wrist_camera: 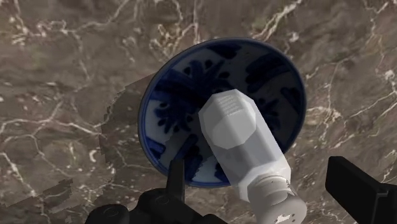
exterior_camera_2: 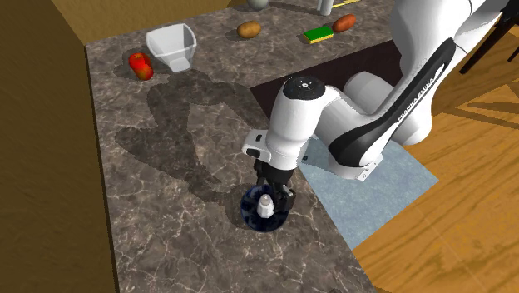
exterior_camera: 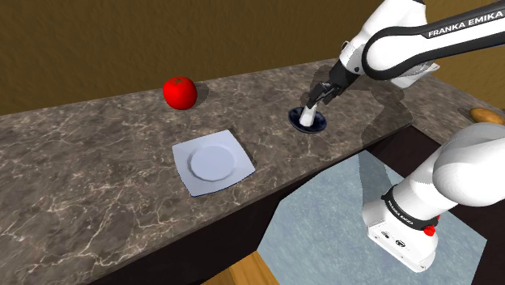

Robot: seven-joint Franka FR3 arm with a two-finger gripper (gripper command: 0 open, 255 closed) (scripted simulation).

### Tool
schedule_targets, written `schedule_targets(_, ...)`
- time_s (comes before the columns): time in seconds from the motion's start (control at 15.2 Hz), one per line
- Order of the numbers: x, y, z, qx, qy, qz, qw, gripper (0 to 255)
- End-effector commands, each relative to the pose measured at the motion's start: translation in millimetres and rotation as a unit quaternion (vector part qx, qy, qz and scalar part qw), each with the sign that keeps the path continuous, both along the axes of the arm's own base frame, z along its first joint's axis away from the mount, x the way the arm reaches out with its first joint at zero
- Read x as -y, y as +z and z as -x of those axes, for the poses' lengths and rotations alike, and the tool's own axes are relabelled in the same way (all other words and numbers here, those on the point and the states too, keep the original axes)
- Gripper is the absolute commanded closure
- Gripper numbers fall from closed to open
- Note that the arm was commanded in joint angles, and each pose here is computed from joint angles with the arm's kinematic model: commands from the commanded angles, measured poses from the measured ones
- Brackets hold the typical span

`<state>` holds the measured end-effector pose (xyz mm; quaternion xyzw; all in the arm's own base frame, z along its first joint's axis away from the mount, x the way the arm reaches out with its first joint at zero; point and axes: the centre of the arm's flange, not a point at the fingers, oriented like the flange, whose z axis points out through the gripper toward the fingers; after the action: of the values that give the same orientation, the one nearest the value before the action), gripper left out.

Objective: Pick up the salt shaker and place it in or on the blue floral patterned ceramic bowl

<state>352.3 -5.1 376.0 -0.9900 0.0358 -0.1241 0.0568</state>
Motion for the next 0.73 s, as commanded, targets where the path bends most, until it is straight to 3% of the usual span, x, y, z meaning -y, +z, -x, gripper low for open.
schedule_targets(0.0,0,0,0,0.0,0.0,0.0,1.0,0)
schedule_targets(0.07,0,0,0,0.0,0.0,0.0,1.0,0)
schedule_targets(0.33,5,48,12,0.0,0.0,0.0,1.0,0)
schedule_targets(0.66,5,48,12,0.0,0.0,0.0,1.0,0)
